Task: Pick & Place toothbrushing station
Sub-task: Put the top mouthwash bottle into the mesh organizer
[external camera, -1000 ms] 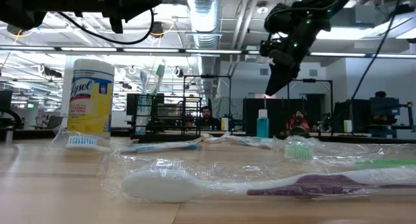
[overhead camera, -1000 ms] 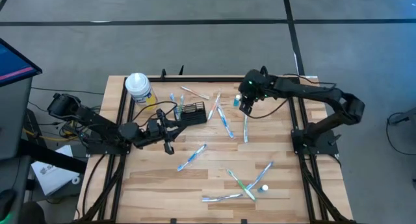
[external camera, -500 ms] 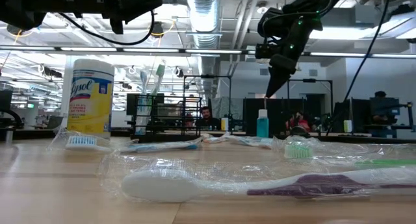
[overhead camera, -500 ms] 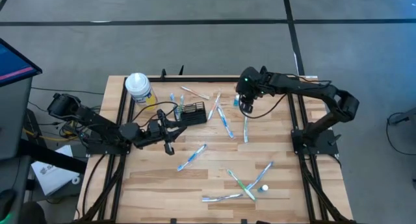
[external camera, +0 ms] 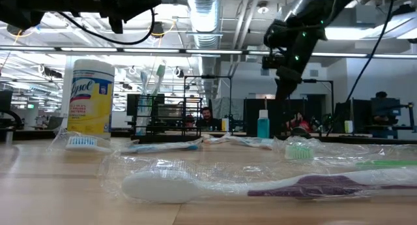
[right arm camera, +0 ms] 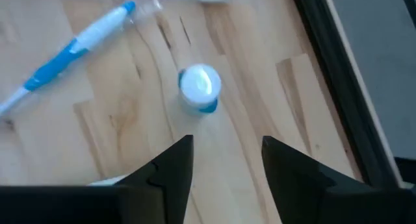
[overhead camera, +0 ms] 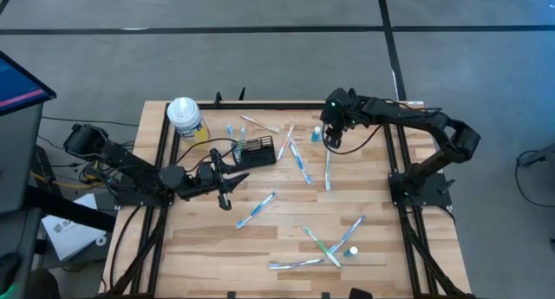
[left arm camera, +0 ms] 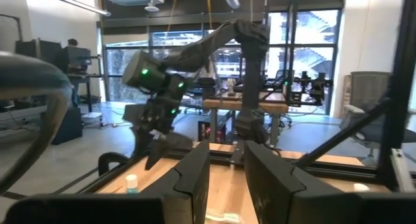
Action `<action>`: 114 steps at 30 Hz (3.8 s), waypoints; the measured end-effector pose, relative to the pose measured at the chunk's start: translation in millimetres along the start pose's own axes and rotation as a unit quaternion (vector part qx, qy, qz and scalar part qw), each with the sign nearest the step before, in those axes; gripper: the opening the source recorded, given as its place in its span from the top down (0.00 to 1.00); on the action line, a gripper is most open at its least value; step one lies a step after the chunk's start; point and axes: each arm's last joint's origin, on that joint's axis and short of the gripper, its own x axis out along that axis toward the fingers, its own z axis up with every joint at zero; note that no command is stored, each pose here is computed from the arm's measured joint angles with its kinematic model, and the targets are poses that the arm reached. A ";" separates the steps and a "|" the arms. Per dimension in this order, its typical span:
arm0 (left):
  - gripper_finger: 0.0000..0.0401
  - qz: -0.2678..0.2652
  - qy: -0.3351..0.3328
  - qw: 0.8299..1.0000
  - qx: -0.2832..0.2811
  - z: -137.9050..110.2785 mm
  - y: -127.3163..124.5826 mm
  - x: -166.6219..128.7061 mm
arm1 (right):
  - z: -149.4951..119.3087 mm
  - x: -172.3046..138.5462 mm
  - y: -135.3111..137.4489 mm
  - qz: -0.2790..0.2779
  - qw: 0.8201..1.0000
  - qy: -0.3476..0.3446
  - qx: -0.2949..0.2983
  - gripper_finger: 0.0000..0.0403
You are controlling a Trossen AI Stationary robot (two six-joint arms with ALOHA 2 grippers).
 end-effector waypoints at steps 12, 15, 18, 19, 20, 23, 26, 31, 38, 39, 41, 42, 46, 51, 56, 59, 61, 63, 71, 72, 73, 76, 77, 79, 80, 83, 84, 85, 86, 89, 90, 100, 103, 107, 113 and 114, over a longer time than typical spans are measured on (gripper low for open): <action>0.78 -0.008 0.000 1.000 0.001 0.2 -2.8 -1.7 | -32.2 35.5 4.1 -0.006 0.997 -0.081 0.001 0.44; 0.78 -0.008 0.000 1.000 0.001 0.2 -2.8 -1.7 | -36.9 40.1 5.3 -0.012 0.995 -0.098 -0.001 0.42; 0.78 -0.008 0.000 1.000 0.001 0.2 -2.8 -1.7 | -38.2 43.0 5.6 -0.022 0.991 -0.129 -0.001 0.40; 0.78 -0.008 0.000 1.000 0.001 0.2 -2.8 -1.7 | -39.9 44.1 6.3 -0.023 0.991 -0.131 -0.001 0.40; 0.78 -0.008 0.001 1.000 0.001 0.1 -2.8 -1.7 | -41.6 45.0 7.0 -0.022 0.991 -0.129 -0.001 0.40; 0.78 -0.007 0.001 1.000 0.001 0.0 -2.8 -1.8 | -42.6 45.9 7.4 -0.024 0.991 -0.134 -0.002 0.39; 0.78 -0.008 0.001 1.000 0.001 0.0 -2.8 -1.8 | -46.6 48.1 8.5 -0.025 0.990 -0.136 -0.001 0.39; 0.78 -0.008 0.001 1.000 0.001 0.0 -2.8 -1.8 | -52.4 51.5 10.6 -0.029 0.988 -0.149 -0.002 0.39; 0.78 -0.008 0.001 1.000 0.001 0.0 -2.8 -1.8 | -50.8 57.0 11.3 -0.013 0.987 -0.160 -0.004 0.39; 0.78 -0.007 0.001 1.000 0.001 0.0 -2.8 -1.8 | -50.7 59.7 11.5 -0.010 0.987 -0.161 -0.005 0.39; 0.78 -0.007 0.001 1.000 0.001 0.0 -2.8 -1.8 | -51.8 67.8 13.0 -0.001 0.988 -0.155 -0.007 0.39; 0.78 -0.007 0.001 1.000 0.001 0.0 -2.8 -1.8 | -53.0 72.3 13.8 0.002 0.989 -0.149 -0.007 0.39; 0.78 -0.008 0.001 1.000 0.001 0.0 -2.8 -1.8 | -55.6 86.5 16.8 0.004 0.990 -0.137 -0.016 0.39; 0.78 -0.008 0.001 1.000 0.001 0.0 -2.8 -1.8 | -50.0 84.4 18.8 0.000 0.987 -0.160 -0.029 0.39; 0.78 -0.007 0.001 1.000 0.001 0.0 -2.8 -1.8 | -49.7 84.5 18.2 -0.002 0.986 -0.162 -0.029 0.39; 0.78 -0.007 0.001 1.000 0.001 0.0 -2.8 -1.8 | -49.8 84.8 19.0 -0.001 0.986 -0.161 -0.030 0.39; 0.78 -0.008 0.001 1.000 0.001 0.0 -2.8 -1.8 | -49.4 84.8 20.2 0.000 0.986 -0.162 -0.031 0.39; 0.78 -0.007 0.001 1.000 0.001 0.0 -2.8 -1.8 | -49.1 84.7 20.8 0.001 0.986 -0.163 -0.032 0.40; 0.78 -0.007 0.001 1.000 0.001 0.0 -2.8 -1.8 | -47.5 84.4 21.6 0.000 0.985 -0.169 -0.034 0.55; 0.78 -0.008 0.001 1.000 0.001 0.0 -2.8 -1.8 | -47.5 84.4 21.6 0.000 0.985 -0.169 -0.034 0.58; 0.78 -0.007 0.001 1.000 0.001 0.0 -2.8 -1.8 | -47.5 84.4 21.6 0.000 0.985 -0.169 -0.034 0.61; 0.78 -0.007 0.001 1.000 0.001 0.0 -2.8 -1.8 | -47.4 84.3 22.1 0.006 0.984 -0.172 -0.041 0.71; 0.78 -0.008 0.001 1.000 0.001 0.0 -2.8 -1.8 | -47.2 84.3 22.4 0.011 0.984 -0.174 -0.042 0.74; 0.78 -0.008 0.001 1.000 0.001 0.0 -2.8 -1.8 | -47.0 84.2 23.0 0.023 0.983 -0.178 -0.044 0.79; 0.78 -0.007 0.001 1.000 0.001 0.0 -2.8 -1.8 | -47.0 84.2 23.3 0.025 0.982 -0.179 -0.045 0.81; 0.78 -0.008 0.001 1.000 0.001 0.0 -2.8 -1.8 | -46.8 84.1 23.9 0.034 0.982 -0.182 -0.048 0.85; 0.78 -0.008 0.001 1.000 0.001 0.0 -2.8 -1.8 | -46.8 84.1 23.9 0.034 0.982 -0.182 -0.048 0.86; 0.78 -0.007 0.001 1.000 0.001 0.0 -2.8 -1.8 | -46.8 84.1 23.9 0.034 0.982 -0.182 -0.048 0.87; 0.78 -0.008 0.001 1.000 0.001 0.0 -2.8 -1.8 | -46.8 84.1 23.9 0.034 0.982 -0.182 -0.048 0.87; 0.78 -0.008 0.001 1.000 0.001 0.0 -2.8 -1.8 | -46.7 84.0 23.9 0.034 0.982 -0.182 -0.048 0.87; 0.78 -0.007 0.001 1.000 0.001 0.0 -2.8 -1.8 | -46.7 83.8 23.9 0.034 0.982 -0.182 -0.048 0.87; 0.78 -0.007 0.002 1.000 0.000 -0.2 -2.7 -1.8 | -36.4 80.5 23.4 0.046 0.985 -0.162 -0.033 0.87; 0.78 -0.007 0.003 1.000 -0.010 -0.5 -2.7 -1.8 | -28.7 77.4 24.5 0.054 0.987 -0.147 -0.037 0.87; 0.78 -0.008 0.004 1.000 -0.011 -0.8 -2.8 -1.8 | -16.5 71.2 28.0 0.068 0.989 -0.123 -0.045 0.87; 0.78 -0.008 0.005 1.000 -0.013 -1.0 -2.8 -1.9 | 9.0 54.2 40.0 0.087 0.990 -0.085 -0.076 0.87; 0.78 -0.008 0.005 1.000 -0.013 -1.1 -2.8 -1.8 | 14.0 50.3 42.7 0.087 0.990 -0.079 -0.081 0.87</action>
